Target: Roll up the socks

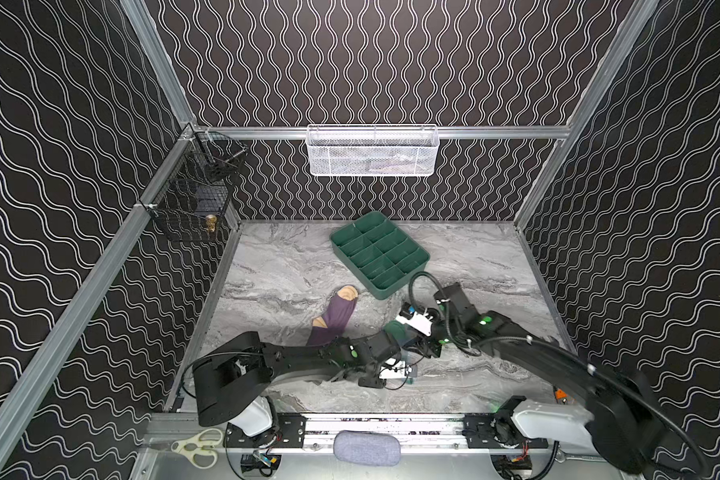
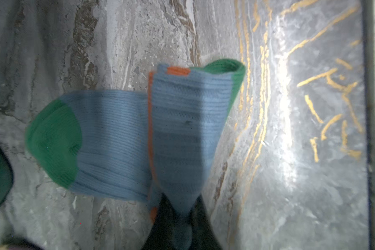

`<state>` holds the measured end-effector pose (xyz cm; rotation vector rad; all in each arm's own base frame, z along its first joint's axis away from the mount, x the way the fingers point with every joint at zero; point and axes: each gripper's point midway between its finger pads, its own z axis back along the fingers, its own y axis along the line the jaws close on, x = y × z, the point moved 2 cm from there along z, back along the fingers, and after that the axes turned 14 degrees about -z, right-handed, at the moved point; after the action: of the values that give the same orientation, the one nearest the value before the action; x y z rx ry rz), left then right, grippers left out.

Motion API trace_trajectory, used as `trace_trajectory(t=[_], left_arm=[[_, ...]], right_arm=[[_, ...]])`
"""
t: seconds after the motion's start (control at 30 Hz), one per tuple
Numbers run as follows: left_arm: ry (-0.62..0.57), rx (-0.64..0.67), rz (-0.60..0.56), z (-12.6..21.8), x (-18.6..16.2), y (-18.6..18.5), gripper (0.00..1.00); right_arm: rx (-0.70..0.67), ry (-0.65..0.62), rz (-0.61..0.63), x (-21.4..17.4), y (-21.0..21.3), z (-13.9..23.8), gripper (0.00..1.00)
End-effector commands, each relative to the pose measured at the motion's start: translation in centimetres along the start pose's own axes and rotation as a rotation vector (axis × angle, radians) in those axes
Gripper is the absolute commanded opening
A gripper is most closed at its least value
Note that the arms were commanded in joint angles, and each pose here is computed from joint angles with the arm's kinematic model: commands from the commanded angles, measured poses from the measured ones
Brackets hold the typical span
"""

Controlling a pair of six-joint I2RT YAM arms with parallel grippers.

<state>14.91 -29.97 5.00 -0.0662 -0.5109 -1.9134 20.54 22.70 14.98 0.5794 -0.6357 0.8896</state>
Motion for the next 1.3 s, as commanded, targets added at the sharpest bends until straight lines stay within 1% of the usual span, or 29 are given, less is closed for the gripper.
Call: trace_trajectory(t=[0.0, 0.07, 0.1, 0.17, 0.2, 0.23, 0.3, 0.37, 0.43, 0.53, 0.6, 0.63, 0.67, 0.77, 0.87, 0.97, 1.03, 1.17, 1.27], left_arm=[[0.027, -0.256, 0.125, 0.6, -1.3, -3.2, 0.0], [0.044, -0.287, 0.185, 0.6, -1.9, -2.5, 0.0], [0.062, -0.299, 0.214, 0.5, -2.4, -2.2, 0.0], [0.079, -0.335, 0.251, 0.3, -2.8, -2.0, 0.0], [0.081, -0.347, 0.268, 0.1, -2.8, -1.8, 0.0], [0.085, -0.361, 0.287, 0.0, -2.9, -1.7, 0.0], [0.088, -0.405, 0.337, -0.5, -3.0, -1.6, 0.0], [0.107, -0.439, 0.378, -1.2, -3.4, -1.5, 0.0], [0.136, -0.453, 0.414, -2.0, -4.0, -1.2, 0.0], [0.157, -0.481, 0.467, -2.9, -4.6, -0.9, 0.0], [0.166, -0.484, 0.496, -3.2, -5.0, -0.7, 0.0], [0.169, -0.482, 0.509, -3.4, -5.2, -0.5, 0.0], [0.173, -0.481, 0.519, -3.5, -5.4, -0.4, 0.0], [0.195, -0.482, 0.546, -3.9, -5.9, 0.0, 0.0], [0.198, -0.489, 0.557, -4.2, -6.1, 0.2, 0.0], [0.194, -0.494, 0.561, -4.4, -6.1, 0.2, 0.0], [0.198, -0.5, 0.559, -4.5, -6.2, 0.0, 0.0], [0.204, -0.506, 0.552, -4.6, -6.3, -0.2, 0.0], [0.205, -0.514, 0.55, -4.7, -6.4, -0.4, 0.0]], right_arm=[[-0.235, -0.248, -0.044, 3.8, -2.5, 3.7, 0.63], [-0.397, -0.425, -0.123, 5.7, -4.0, 7.7, 0.69], [-0.445, -0.538, -0.179, 6.7, -4.1, 10.2, 0.72], [-0.443, -0.72, -0.26, 8.0, -3.2, 14.2, 0.79], [-0.408, -0.784, -0.254, 8.5, -2.2, 15.9, 0.79], [-0.358, -0.813, -0.224, 8.8, -0.9, 16.9, 0.79], [-0.23, -0.818, -0.064, 8.7, 2.5, 18.1, 0.73], [-0.137, -0.773, 0.053, 7.8, 4.6, 17.5, 0.69], [-0.075, -0.662, 0.097, 6.3, 5.4, 15.9, 0.65], [0.013, -0.471, 0.094, 4.2, 6.0, 12.9, 0.56], [0.04, -0.385, 0.1, 3.2, 6.3, 11.4, 0.54], [0.033, -0.348, 0.122, 2.6, 6.5, 10.5, 0.54], [-0.009, -0.316, 0.157, 2.1, 6.3, 9.7, 0.54], [-0.117, -0.191, 0.326, 0.1, 7.1, 6.6, 0.57], [-0.212, -0.015, 0.487, -2.6, 7.3, 2.9, 0.57], [-0.258, 0.113, 0.566, -4.8, 7.4, -0.1, 0.55], [-0.262, 0.145, 0.59, -5.6, 7.5, -1.9, 0.55], [-0.246, 0.09, 0.635, -5.8, 7.7, -4.9, 0.57], [-0.283, 0.107, 0.659, -6.3, 6.7, -6.4, 0.58]])
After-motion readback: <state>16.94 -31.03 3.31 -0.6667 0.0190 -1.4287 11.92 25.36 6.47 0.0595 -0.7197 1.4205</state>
